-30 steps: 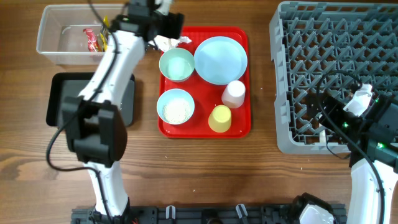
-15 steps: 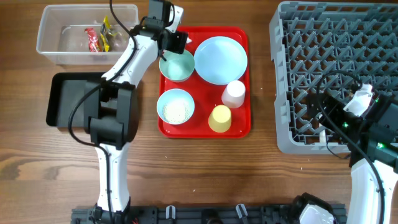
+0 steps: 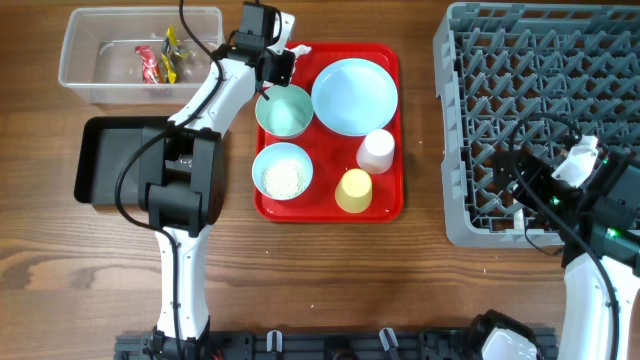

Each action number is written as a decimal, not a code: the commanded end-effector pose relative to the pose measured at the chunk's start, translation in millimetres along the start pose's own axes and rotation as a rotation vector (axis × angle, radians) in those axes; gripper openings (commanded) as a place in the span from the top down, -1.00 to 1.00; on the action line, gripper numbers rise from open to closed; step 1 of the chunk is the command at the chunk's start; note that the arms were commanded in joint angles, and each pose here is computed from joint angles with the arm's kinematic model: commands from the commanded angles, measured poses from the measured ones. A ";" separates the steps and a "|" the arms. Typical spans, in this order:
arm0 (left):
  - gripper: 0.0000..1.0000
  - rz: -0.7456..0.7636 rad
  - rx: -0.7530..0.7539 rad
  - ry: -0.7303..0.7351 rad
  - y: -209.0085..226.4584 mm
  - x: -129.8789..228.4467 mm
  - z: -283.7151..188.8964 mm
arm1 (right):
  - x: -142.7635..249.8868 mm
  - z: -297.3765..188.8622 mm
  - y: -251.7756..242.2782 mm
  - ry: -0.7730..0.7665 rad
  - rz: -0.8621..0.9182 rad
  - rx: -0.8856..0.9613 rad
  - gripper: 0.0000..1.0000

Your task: Sort waste into correct bins and load items into the dishwasher rack

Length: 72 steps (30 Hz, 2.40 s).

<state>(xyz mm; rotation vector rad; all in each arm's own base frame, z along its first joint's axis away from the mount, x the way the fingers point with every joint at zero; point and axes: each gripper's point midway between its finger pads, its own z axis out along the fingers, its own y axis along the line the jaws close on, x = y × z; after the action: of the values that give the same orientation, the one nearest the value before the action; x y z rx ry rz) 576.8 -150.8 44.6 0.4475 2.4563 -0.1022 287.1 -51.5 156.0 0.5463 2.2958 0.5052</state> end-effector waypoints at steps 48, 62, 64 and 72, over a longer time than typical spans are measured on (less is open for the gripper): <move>-0.99 -0.187 0.069 0.663 -104.1 170.1 -158.1 | -3.4 2.0 -5.1 0.004 0.016 0.021 -0.99; -0.96 -0.162 0.057 0.655 -111.1 180.5 -148.8 | -3.2 2.0 -5.3 0.005 0.016 0.021 -0.99; -0.93 -0.149 0.062 0.653 -116.1 180.4 -149.0 | -3.2 2.0 -5.3 0.005 0.015 0.021 -0.99; -0.80 -0.109 0.075 0.654 -131.2 182.5 -151.2 | -1.2 2.6 -6.0 0.010 0.017 0.022 -1.00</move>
<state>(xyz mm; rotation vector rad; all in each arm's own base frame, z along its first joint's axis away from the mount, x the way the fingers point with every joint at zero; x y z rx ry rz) 312.4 -191.7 47.9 0.4226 3.1376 -0.1125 287.6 -53.0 149.6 0.5630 2.3155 0.5054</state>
